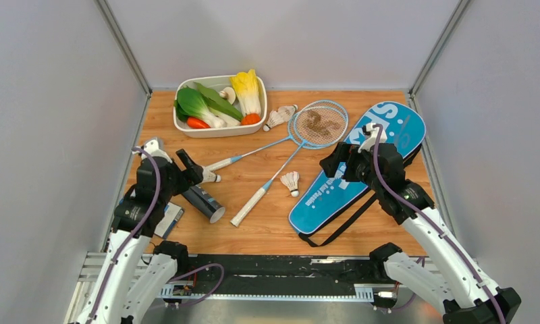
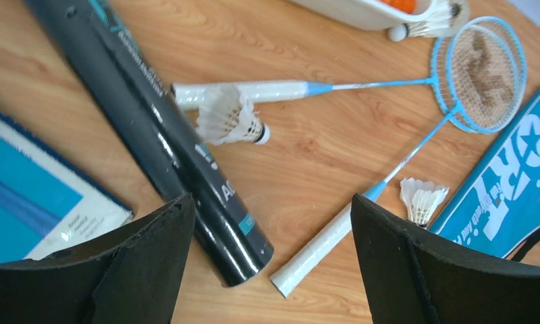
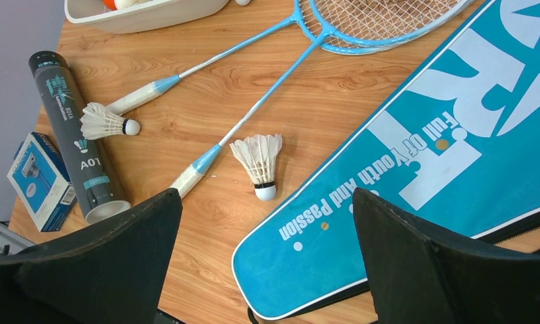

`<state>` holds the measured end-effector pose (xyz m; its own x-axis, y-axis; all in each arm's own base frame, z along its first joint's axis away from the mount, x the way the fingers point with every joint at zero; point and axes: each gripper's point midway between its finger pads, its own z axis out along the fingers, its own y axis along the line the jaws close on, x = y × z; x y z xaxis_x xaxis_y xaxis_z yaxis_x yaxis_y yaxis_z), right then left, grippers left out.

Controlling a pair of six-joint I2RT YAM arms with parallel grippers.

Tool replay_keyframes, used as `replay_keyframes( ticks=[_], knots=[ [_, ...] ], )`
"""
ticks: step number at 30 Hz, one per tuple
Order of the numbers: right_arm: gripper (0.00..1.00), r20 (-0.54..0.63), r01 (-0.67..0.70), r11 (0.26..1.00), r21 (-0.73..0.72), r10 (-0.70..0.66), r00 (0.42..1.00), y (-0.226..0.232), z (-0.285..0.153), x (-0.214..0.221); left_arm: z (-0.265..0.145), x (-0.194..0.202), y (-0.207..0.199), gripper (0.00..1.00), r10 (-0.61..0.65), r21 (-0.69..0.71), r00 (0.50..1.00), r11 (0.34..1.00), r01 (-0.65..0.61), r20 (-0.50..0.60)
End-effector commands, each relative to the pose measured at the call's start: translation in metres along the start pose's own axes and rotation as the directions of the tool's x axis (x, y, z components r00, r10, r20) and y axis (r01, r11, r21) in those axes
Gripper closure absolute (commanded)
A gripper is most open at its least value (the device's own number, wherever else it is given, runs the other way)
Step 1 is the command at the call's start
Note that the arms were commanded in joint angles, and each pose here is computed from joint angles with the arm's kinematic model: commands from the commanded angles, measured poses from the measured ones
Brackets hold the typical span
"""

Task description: Pack up the badminton gear

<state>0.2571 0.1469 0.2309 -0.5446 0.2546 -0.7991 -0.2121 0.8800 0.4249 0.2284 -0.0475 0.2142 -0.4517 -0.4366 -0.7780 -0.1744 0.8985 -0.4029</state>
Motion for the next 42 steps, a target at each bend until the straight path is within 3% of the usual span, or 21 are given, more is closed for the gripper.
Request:
replay_keyframes(
  ticks=[1, 5, 10, 23, 31, 37, 42],
  knots=[
    [0.0, 0.049, -0.021, 0.998, -0.06, 0.024, 0.999, 0.015, -0.006, -0.015, -0.007, 0.024, 0.024, 0.1, -0.217, -0.229, 0.97, 0.955, 0.188, -0.113],
    [0.0, 0.058, -0.022, 0.998, -0.065, 0.026, 0.998, 0.014, -0.01, -0.013, -0.003, 0.051, 0.04, 0.13, -0.334, -0.375, 0.928, 0.891, 0.255, -0.163],
    [0.0, 0.062, -0.011, 0.998, -0.065, 0.015, 0.998, 0.012, -0.012, -0.01, 0.015, 0.087, 0.043, 0.15, -0.427, -0.434, 0.873, 0.85, 0.297, -0.238],
    [0.0, 0.037, 0.004, 0.993, -0.118, 0.0, 0.999, 0.019, -0.015, -0.001, 0.049, 0.12, 0.056, 0.13, -0.429, -0.414, 0.873, 0.856, 0.311, -0.23],
    [0.0, 0.031, 0.003, 0.989, -0.145, 0.002, 1.0, 0.024, -0.017, -0.001, 0.058, 0.107, 0.061, 0.1, -0.38, -0.421, 0.906, 0.864, 0.276, -0.186],
    [0.0, 0.036, 0.005, 0.989, -0.146, 0.001, 0.999, 0.025, -0.018, -0.003, 0.059, 0.073, 0.081, 0.09, -0.305, -0.514, 0.949, 0.829, 0.222, -0.083],
    [0.0, 0.034, 0.009, 0.99, -0.143, -0.005, 0.999, 0.023, -0.018, -0.001, 0.068, 0.039, 0.077, 0.07, -0.275, -0.507, 0.961, 0.833, 0.223, -0.029]
  ],
)
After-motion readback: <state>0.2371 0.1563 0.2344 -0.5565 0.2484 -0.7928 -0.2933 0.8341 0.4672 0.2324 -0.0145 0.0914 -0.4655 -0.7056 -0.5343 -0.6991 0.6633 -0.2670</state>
